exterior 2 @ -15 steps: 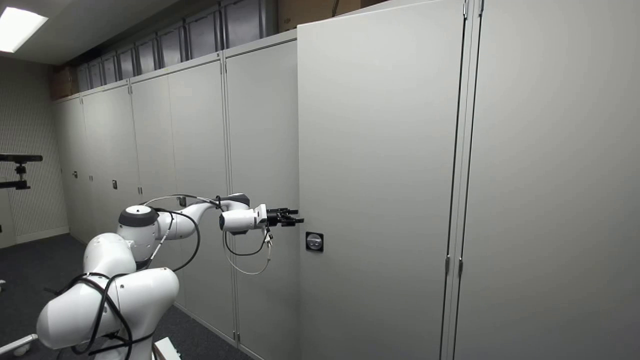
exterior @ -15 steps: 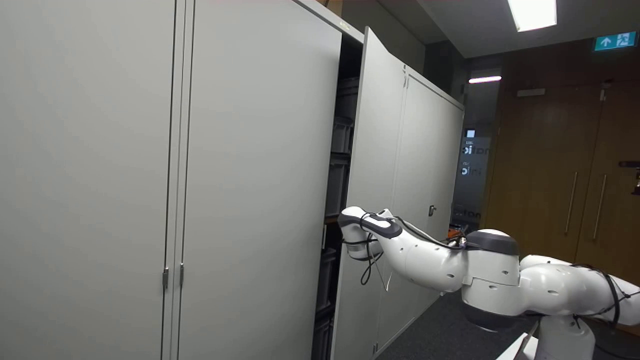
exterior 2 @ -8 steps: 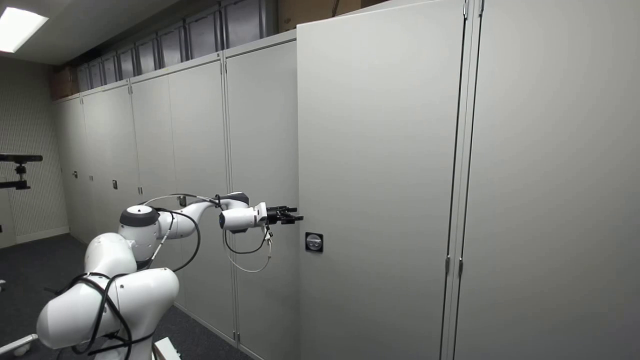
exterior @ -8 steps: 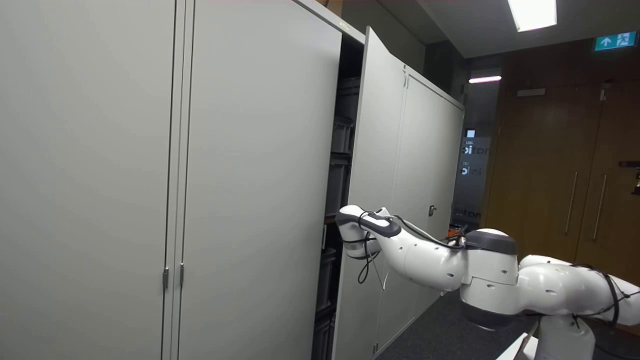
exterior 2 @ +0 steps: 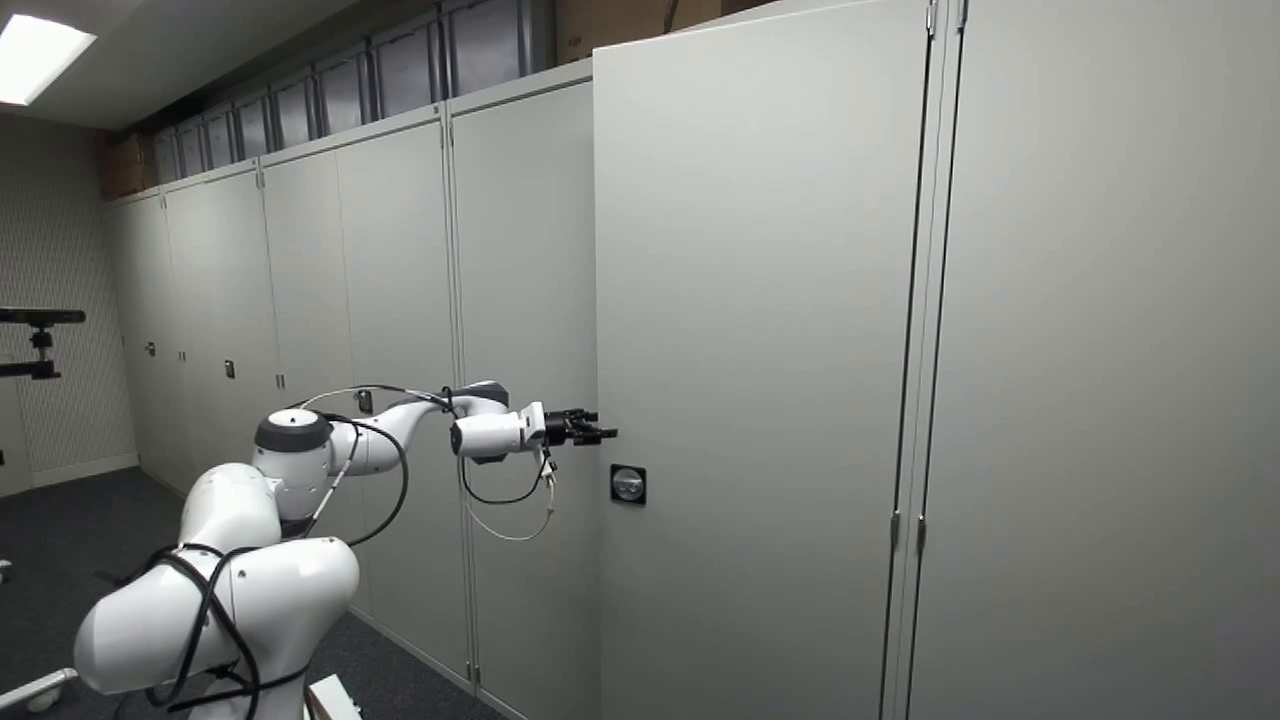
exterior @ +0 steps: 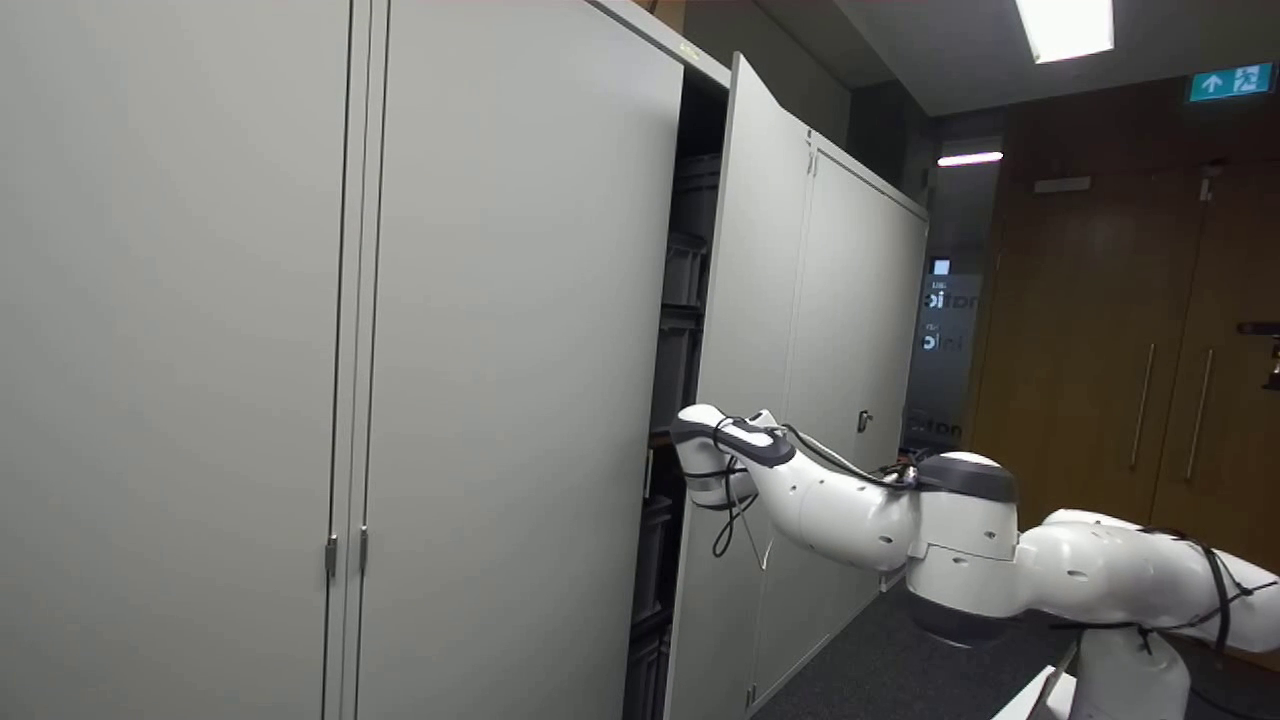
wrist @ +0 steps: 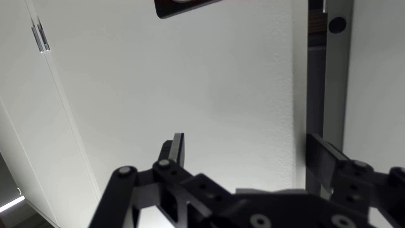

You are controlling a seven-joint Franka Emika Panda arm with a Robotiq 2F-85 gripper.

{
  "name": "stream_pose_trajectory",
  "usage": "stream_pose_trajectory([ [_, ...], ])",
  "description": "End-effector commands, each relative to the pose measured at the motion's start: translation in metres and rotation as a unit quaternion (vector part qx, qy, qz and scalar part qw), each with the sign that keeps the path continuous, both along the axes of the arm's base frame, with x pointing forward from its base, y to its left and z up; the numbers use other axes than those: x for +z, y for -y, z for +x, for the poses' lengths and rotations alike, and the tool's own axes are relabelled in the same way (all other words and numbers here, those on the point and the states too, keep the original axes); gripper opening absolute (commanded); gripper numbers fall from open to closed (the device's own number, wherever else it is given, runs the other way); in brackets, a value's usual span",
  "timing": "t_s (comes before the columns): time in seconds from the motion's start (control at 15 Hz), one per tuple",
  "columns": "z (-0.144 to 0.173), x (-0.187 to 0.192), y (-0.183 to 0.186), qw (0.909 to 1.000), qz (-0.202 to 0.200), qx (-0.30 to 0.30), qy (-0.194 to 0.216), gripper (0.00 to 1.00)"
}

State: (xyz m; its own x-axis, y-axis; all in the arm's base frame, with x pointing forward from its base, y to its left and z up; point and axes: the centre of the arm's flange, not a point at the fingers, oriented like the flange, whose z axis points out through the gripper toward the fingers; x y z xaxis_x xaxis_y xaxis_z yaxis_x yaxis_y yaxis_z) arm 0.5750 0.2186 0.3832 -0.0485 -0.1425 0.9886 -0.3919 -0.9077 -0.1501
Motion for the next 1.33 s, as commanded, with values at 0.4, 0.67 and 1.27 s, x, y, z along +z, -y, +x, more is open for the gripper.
stream_pose_trajectory([
  [0.4, 0.030, 0.015, -0.056, 0.9984, -0.021, -0.053, -0.001, 1.00],
  [0.67, 0.025, 0.013, -0.043, 0.9964, -0.006, -0.083, -0.014, 1.00],
  [1.27, -0.018, 0.009, -0.021, 0.9933, -0.001, -0.114, -0.019, 1.00],
])
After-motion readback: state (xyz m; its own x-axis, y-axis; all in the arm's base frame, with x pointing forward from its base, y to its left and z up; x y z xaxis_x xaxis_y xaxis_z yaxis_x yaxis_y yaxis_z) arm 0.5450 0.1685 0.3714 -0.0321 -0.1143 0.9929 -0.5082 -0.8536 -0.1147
